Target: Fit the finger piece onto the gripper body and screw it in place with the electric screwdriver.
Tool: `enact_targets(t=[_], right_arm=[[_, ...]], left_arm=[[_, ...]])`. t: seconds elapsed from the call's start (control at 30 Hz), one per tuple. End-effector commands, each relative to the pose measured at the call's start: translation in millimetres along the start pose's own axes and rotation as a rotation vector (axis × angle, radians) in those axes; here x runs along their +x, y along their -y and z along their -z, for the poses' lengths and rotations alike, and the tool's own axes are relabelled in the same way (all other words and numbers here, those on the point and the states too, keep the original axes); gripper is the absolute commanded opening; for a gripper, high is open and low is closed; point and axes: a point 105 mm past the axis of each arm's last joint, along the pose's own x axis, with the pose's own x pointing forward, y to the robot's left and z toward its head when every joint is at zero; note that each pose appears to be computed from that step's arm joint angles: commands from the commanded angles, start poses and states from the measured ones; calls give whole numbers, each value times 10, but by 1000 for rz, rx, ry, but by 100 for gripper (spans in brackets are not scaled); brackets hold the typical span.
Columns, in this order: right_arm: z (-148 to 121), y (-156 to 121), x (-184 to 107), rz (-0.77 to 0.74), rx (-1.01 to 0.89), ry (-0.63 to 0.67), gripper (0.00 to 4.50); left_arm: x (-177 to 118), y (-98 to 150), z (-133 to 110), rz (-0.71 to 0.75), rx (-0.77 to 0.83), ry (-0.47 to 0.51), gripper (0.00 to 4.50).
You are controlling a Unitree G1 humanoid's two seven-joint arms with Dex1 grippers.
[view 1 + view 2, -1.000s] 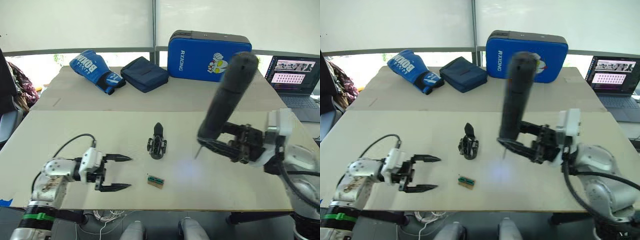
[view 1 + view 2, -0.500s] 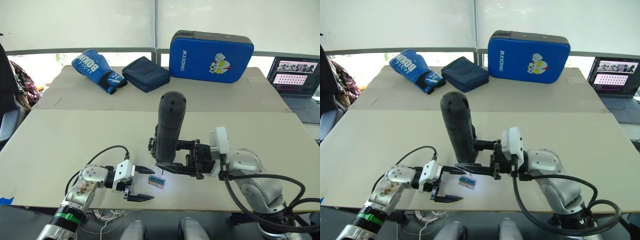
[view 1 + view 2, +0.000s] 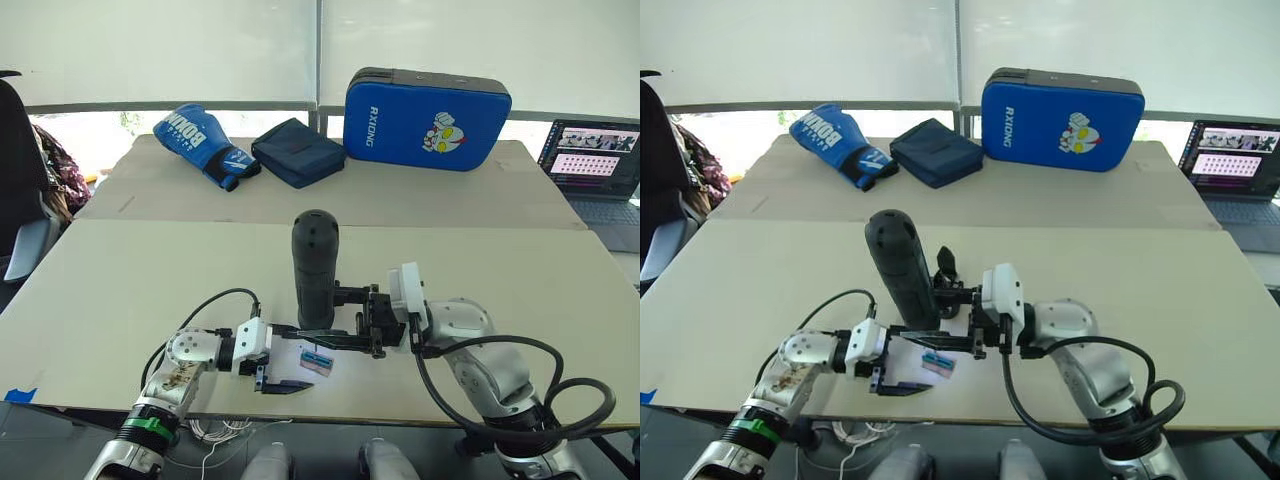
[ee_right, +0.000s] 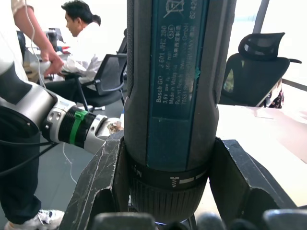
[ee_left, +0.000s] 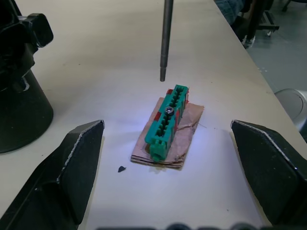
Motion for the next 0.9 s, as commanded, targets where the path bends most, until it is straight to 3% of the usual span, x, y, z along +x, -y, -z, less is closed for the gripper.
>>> enact_targets(t=[0.03, 0.9], right_arm=[[-164, -12, 54, -27, -69, 55, 192], [-53, 25, 36, -28, -29, 30, 192]], left_arm=[[67, 67, 141, 18, -47, -38, 448], [124, 149, 199, 54, -58, -25, 448]])
